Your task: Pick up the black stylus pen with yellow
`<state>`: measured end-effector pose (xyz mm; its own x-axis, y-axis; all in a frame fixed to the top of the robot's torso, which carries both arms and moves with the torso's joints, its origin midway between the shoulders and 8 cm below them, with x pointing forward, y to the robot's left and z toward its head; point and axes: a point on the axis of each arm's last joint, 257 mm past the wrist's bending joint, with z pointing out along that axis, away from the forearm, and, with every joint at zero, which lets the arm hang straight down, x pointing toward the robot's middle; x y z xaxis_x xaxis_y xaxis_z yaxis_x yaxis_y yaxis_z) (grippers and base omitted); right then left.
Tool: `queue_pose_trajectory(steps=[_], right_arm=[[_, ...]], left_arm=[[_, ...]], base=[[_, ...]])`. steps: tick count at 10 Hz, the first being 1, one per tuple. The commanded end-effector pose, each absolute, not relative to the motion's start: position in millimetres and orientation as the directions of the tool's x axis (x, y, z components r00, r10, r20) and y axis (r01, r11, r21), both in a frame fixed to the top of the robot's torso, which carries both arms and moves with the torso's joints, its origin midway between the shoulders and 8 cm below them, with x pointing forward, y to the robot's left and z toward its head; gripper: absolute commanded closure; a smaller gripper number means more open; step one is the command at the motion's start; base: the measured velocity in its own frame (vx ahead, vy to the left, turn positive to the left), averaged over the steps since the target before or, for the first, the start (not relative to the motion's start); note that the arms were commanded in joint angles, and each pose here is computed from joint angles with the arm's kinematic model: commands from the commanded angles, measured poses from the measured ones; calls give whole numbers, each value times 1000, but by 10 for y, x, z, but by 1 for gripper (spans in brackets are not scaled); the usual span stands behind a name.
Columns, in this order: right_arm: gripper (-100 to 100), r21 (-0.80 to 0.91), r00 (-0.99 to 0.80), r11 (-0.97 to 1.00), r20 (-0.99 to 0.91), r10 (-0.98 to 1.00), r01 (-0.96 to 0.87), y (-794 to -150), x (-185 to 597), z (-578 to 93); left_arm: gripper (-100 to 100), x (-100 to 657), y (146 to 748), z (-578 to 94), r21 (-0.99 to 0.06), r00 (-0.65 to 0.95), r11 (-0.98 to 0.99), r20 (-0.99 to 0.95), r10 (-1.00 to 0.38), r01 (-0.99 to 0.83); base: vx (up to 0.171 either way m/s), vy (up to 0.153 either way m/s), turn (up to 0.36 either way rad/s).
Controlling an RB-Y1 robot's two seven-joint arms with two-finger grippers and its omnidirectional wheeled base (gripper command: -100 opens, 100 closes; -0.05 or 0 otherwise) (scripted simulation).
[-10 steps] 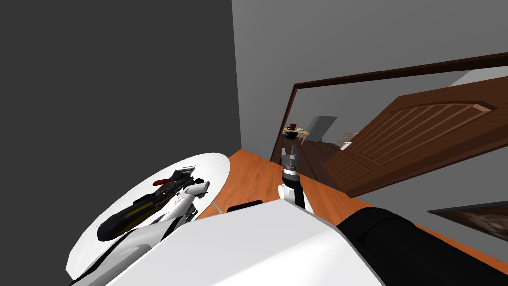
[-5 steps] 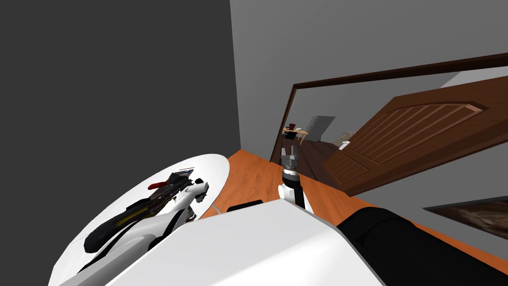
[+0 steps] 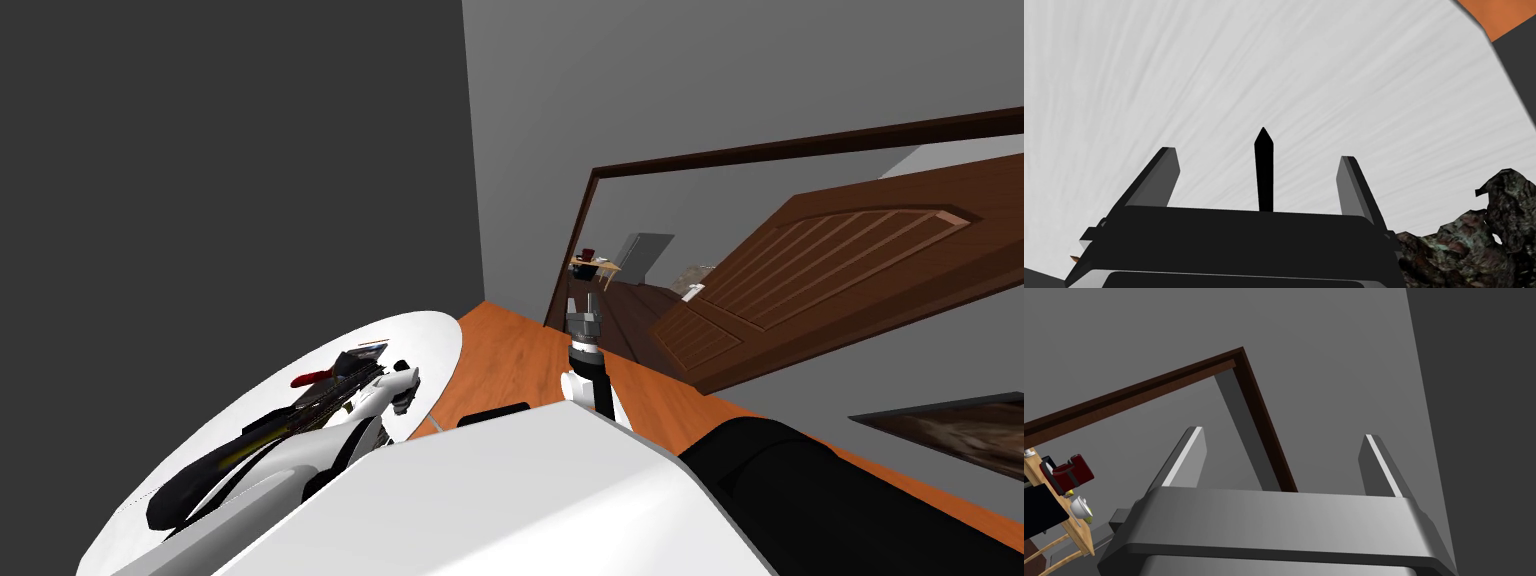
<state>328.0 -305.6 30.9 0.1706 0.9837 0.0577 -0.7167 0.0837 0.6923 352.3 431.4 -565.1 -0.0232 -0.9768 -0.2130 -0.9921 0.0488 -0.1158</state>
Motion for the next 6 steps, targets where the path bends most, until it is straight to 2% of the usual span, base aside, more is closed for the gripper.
queue_pose_trajectory(steps=[1, 3, 4, 5, 6], right_arm=[[0, 692, 171, 84, 58, 984, -717, -3056, 3280, 309], [0, 692, 171, 84, 58, 984, -717, -3056, 3280, 309], [0, 692, 171, 84, 58, 984, -717, -3056, 3280, 309], [0, 692, 171, 84, 58, 984, -717, -3056, 3280, 309], [0, 692, 171, 84, 58, 984, -717, -3056, 3279, 309]], left_arm=[[-100, 3450, 4299, -5677, -91, -19, 38, -204, -979, -995], [-100, 3443, 4285, -5681, -87, -17, 36, -202, -979, -996], [0, 3435, 4283, -5682, -84, -17, 34, -201, -979, -996], [-100, 3333, 4245, -5781, -84, -16, 33, -201, -979, -996], [-100, 3414, 4244, -5746, -101, -17, 39, -203, -979, -994]], base=[[17, 8, -15], [25, 15, -17], [0, 0, 0], [43, 29, -9], [48, 31, -4]])
